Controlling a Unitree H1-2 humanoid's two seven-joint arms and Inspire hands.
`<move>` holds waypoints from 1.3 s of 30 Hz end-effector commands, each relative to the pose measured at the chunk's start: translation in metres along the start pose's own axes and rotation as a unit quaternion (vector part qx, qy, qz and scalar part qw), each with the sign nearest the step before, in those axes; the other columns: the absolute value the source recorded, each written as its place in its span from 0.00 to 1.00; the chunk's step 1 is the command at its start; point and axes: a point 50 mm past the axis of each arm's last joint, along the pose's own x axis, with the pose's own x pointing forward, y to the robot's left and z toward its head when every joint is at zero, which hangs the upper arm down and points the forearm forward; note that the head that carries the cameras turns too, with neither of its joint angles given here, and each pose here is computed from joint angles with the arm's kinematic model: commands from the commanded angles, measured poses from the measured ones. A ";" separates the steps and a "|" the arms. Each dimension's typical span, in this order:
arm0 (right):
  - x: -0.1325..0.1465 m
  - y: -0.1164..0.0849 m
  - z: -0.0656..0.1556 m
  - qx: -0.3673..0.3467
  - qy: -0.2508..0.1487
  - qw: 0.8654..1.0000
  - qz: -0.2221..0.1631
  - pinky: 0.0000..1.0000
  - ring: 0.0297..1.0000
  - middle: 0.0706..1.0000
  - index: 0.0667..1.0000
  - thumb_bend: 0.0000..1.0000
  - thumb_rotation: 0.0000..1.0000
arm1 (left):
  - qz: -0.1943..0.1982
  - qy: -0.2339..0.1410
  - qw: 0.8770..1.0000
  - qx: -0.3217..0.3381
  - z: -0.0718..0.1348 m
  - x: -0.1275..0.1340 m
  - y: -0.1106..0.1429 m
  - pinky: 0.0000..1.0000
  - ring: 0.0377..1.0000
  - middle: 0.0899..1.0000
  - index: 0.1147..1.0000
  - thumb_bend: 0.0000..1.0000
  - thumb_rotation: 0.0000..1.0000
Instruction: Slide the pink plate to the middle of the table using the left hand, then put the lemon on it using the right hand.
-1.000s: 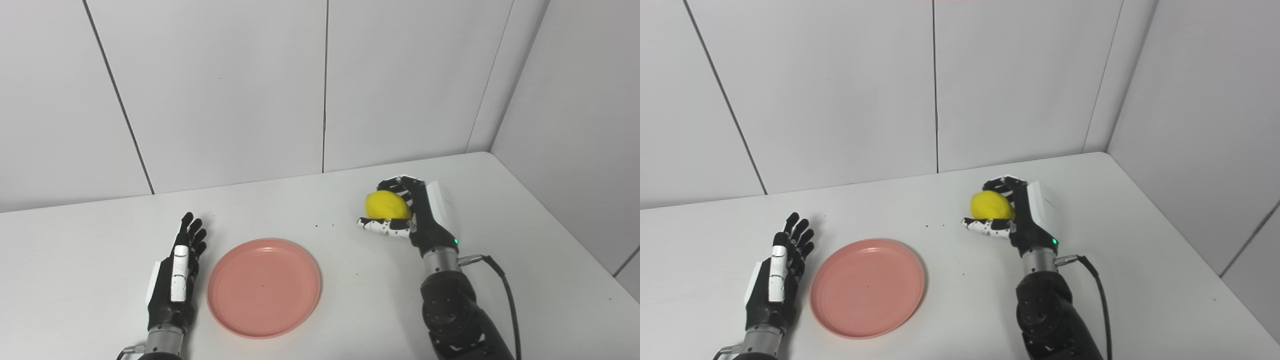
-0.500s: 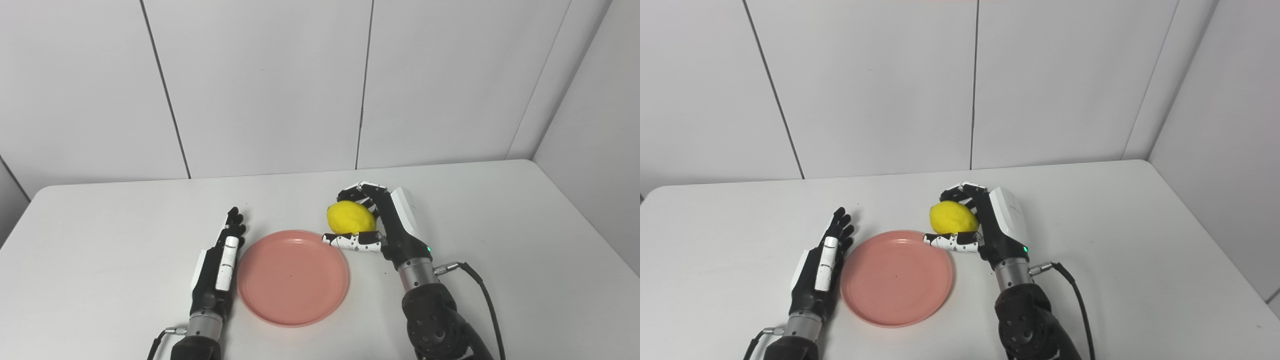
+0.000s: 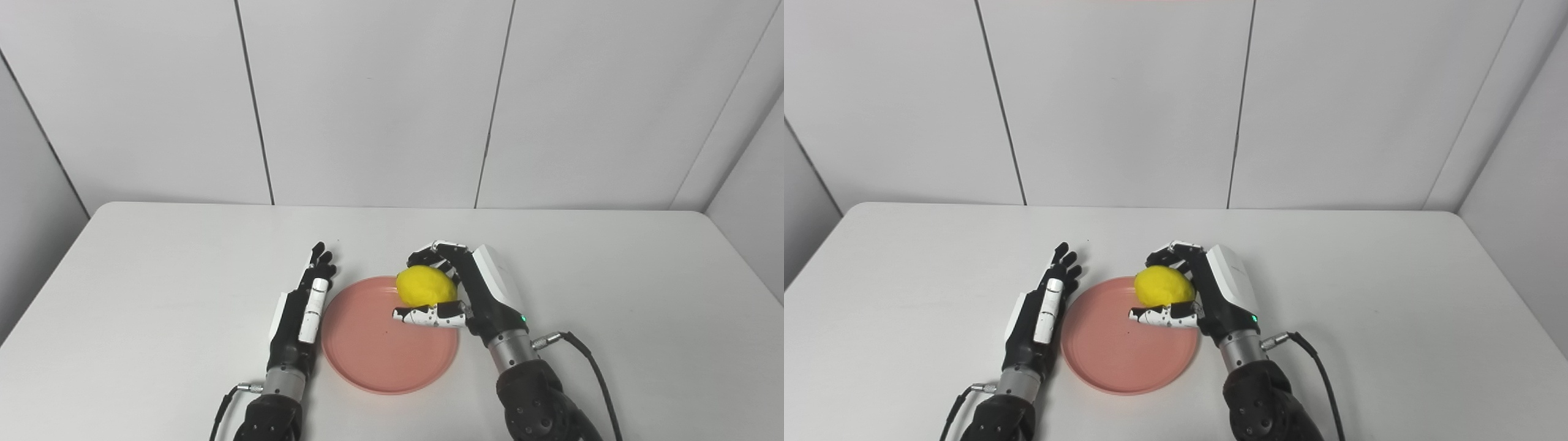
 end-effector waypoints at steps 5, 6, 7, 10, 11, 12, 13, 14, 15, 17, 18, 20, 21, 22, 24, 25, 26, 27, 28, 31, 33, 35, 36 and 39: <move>0.014 0.003 0.021 -0.001 -0.057 0.998 0.010 0.19 0.43 0.41 0.48 0.52 0.00 | -0.008 0.003 1.000 -0.006 -0.004 -0.003 -0.011 0.96 0.95 0.97 0.96 0.63 1.00; 0.014 0.005 0.021 0.000 -0.056 0.998 0.014 0.20 0.43 0.41 0.48 0.52 0.00 | -0.006 0.002 1.000 -0.004 -0.004 -0.003 -0.011 0.96 0.95 0.97 0.96 0.63 1.00; 0.014 0.007 0.021 0.000 -0.055 0.998 0.018 0.21 0.43 0.41 0.48 0.52 0.00 | -0.006 0.002 1.000 -0.007 -0.004 -0.003 -0.012 0.95 0.95 0.97 0.96 0.63 1.00; 0.015 0.014 0.020 -0.005 -0.050 0.998 0.031 0.21 0.43 0.41 0.48 0.52 0.00 | -0.002 0.000 1.000 -0.012 -0.004 -0.002 -0.014 0.95 0.96 0.97 0.96 0.63 1.00; 0.016 0.015 0.020 -0.007 -0.050 0.998 0.033 0.20 0.43 0.41 0.48 0.52 0.00 | -0.001 0.001 1.000 -0.012 -0.004 -0.002 -0.014 0.94 0.96 0.97 0.96 0.63 1.00; 0.017 0.017 0.018 -0.009 -0.048 0.998 0.037 0.19 0.43 0.41 0.48 0.52 0.00 | -0.002 0.000 1.000 -0.019 -0.004 -0.002 -0.015 0.94 0.95 0.97 0.96 0.63 1.00; 0.017 0.018 0.016 -0.011 -0.046 0.998 0.040 0.19 0.43 0.41 0.48 0.52 0.00 | -0.005 0.000 1.000 -0.024 -0.004 -0.002 -0.016 0.95 0.96 0.97 0.96 0.63 1.00; 0.018 0.020 0.014 -0.012 -0.045 0.998 0.043 0.19 0.43 0.41 0.48 0.52 0.00 | -0.007 -0.001 1.000 -0.027 -0.004 -0.001 -0.016 0.96 0.97 0.98 0.97 0.63 1.00; 0.018 0.020 0.013 -0.014 -0.045 0.998 0.044 0.19 0.43 0.41 0.48 0.52 0.00 | -0.008 -0.002 1.000 -0.028 -0.004 -0.001 -0.017 0.97 0.98 0.98 0.98 0.62 1.00; 0.018 0.022 0.010 -0.015 -0.045 0.998 0.047 0.19 0.43 0.41 0.48 0.51 0.00 | -0.010 -0.002 1.000 -0.024 -0.004 -0.001 -0.017 0.97 0.98 0.99 0.98 0.61 1.00; 0.018 0.023 0.009 -0.016 -0.043 0.998 0.050 0.18 0.43 0.40 0.49 0.51 0.00 | -0.011 -0.003 1.000 -0.021 -0.004 -0.001 -0.018 0.97 0.98 0.99 0.98 0.61 1.00; 0.018 0.026 0.006 -0.016 -0.044 0.997 0.054 0.16 0.43 0.39 0.50 0.51 0.00 | -0.009 -0.004 1.000 -0.025 -0.005 0.000 -0.018 0.97 0.98 0.99 0.98 0.62 1.00; 0.019 0.028 0.005 -0.015 -0.047 0.997 0.055 0.16 0.43 0.39 0.50 0.51 0.00 | -0.007 -0.004 1.000 -0.028 -0.005 0.000 -0.018 0.98 0.98 0.99 0.98 0.62 1.00; 0.019 0.029 0.004 -0.015 -0.049 0.997 0.056 0.15 0.43 0.39 0.50 0.51 0.00 | -0.006 -0.004 1.000 -0.030 -0.005 0.000 -0.018 0.97 0.98 0.99 0.98 0.62 1.00; 0.019 0.032 0.003 -0.018 -0.055 0.997 0.055 0.15 0.43 0.39 0.50 0.51 0.00 | -0.003 -0.004 1.000 -0.025 -0.005 0.000 -0.017 0.97 0.98 0.98 0.97 0.62 1.00; 0.019 0.033 0.003 -0.021 -0.056 0.997 0.054 0.15 0.43 0.39 0.50 0.51 0.00 | -0.003 -0.004 1.000 -0.022 -0.005 0.000 -0.017 0.96 0.97 0.98 0.97 0.62 1.00; 0.019 0.035 0.002 -0.025 -0.057 0.997 0.053 0.15 0.43 0.41 0.48 0.51 0.00 | -0.003 -0.003 1.000 -0.021 -0.005 0.000 -0.016 0.96 0.97 0.98 0.97 0.62 1.00; 0.019 0.035 0.001 -0.029 -0.057 0.997 0.052 0.14 0.43 0.43 0.46 0.52 0.00 | -0.003 -0.003 1.000 -0.021 -0.005 -0.001 -0.016 0.97 0.97 0.98 0.97 0.62 1.00; 0.019 0.036 0.001 -0.032 -0.058 0.997 0.051 0.14 0.43 0.43 0.46 0.52 0.00 | -0.003 -0.003 1.000 -0.022 -0.004 -0.001 -0.015 0.97 0.98 0.98 0.97 0.62 1.00; 0.018 0.035 -0.002 -0.051 -0.066 0.995 0.046 0.13 0.40 0.44 0.46 0.52 0.00 | -0.002 -0.005 1.000 -0.019 -0.004 -0.001 -0.014 0.96 0.97 0.98 0.97 0.62 1.00; 0.017 0.035 -0.002 -0.059 -0.071 0.995 0.042 0.13 0.39 0.45 0.46 0.52 0.00 | -0.004 -0.006 1.000 -0.019 -0.004 -0.002 -0.013 0.95 0.96 0.97 0.96 0.62 1.00; 0.017 0.034 -0.003 -0.063 -0.077 0.994 0.037 0.14 0.39 0.46 0.46 0.52 0.00 | -0.005 -0.004 1.000 -0.021 -0.004 -0.002 -0.012 0.95 0.97 0.97 0.97 0.63 1.00; 0.016 0.034 -0.004 -0.067 -0.084 0.994 0.034 0.21 0.39 0.47 0.46 0.51 0.00 | -0.003 -0.004 1.000 -0.017 -0.004 -0.002 -0.012 0.95 0.96 0.97 0.96 0.64 1.00; 0.016 0.034 -0.005 -0.090 -0.096 0.991 0.032 0.49 0.54 0.47 0.46 0.52 0.00 | 0.002 -0.005 1.000 -0.012 -0.004 -0.002 -0.011 0.95 0.95 0.97 0.95 0.64 1.00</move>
